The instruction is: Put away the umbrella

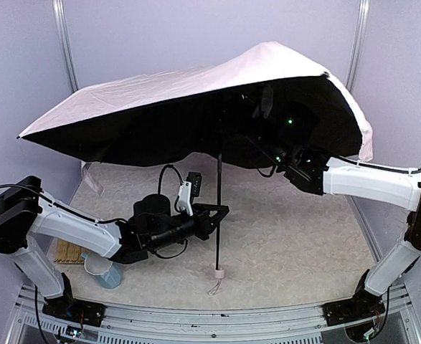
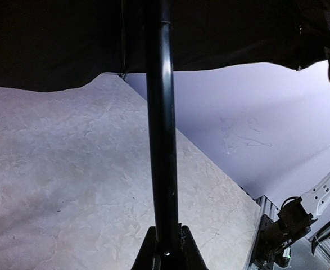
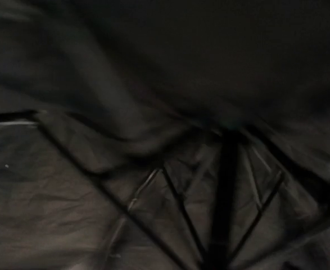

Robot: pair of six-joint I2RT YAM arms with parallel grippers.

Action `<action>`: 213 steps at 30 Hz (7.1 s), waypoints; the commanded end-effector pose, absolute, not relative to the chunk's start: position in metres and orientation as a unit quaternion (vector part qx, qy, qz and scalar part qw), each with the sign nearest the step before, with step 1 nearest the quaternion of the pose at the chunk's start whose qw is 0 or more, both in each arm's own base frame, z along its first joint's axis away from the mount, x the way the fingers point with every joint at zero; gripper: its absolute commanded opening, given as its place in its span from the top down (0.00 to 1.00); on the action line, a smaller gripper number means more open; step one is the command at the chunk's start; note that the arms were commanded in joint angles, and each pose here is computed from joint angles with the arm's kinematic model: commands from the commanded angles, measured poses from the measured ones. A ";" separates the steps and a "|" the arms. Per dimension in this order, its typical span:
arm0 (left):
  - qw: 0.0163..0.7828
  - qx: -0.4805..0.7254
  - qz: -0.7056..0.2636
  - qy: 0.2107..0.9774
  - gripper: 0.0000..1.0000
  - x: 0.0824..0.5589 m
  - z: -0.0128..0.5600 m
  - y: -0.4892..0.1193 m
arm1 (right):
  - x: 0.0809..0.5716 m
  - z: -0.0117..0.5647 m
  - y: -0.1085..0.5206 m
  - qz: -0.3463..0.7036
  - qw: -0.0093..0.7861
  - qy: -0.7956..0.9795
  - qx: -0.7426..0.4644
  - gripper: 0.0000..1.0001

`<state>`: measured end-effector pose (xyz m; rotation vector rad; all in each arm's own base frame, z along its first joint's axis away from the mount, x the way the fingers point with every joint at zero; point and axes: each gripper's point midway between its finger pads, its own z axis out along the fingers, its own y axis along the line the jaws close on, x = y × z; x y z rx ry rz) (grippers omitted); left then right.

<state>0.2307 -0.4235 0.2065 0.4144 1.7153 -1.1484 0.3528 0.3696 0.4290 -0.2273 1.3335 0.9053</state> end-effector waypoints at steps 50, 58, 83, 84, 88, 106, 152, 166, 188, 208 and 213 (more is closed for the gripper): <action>0.594 0.355 -0.370 0.620 0.38 0.201 0.263 -0.398 | 0.383 0.519 0.282 0.367 0.792 0.484 -0.063 1.00; 0.643 0.415 -0.411 0.496 0.40 0.140 0.335 -0.299 | 0.363 0.575 0.215 0.276 0.875 0.379 -0.118 1.00; 0.671 0.258 -0.370 0.588 0.05 0.329 0.462 -0.318 | 0.312 0.484 0.405 0.459 0.739 0.344 -0.353 1.00; 0.670 0.257 -0.364 0.593 0.10 0.333 0.461 -0.321 | 0.312 0.485 0.413 0.466 0.737 0.338 -0.354 1.00; 0.698 0.258 -0.345 0.572 0.21 0.325 0.485 -0.323 | 0.297 0.511 0.440 0.479 0.741 0.292 -0.369 1.00; 0.651 0.312 -0.317 0.615 0.27 0.314 0.479 -0.367 | 0.270 0.456 0.436 0.507 0.779 0.191 -0.315 1.00; 0.763 0.388 -0.358 0.374 0.18 0.147 0.527 -0.253 | 0.384 0.581 0.280 0.327 0.859 0.395 -0.016 1.00; 0.699 0.358 -0.345 0.515 0.09 0.231 0.373 -0.348 | 0.312 0.633 0.329 0.412 0.842 0.344 -0.049 1.00; 0.620 0.332 -0.387 0.596 1.00 0.281 0.307 -0.399 | 0.302 0.578 0.358 0.418 0.799 0.414 -0.121 1.00; 0.682 0.273 -0.419 0.534 1.00 0.264 0.438 -0.381 | 0.353 0.306 0.443 0.387 0.574 0.685 -0.226 0.94; 0.684 0.266 -0.406 0.545 1.00 0.274 0.426 -0.374 | 0.352 0.314 0.434 0.381 0.588 0.681 -0.213 0.90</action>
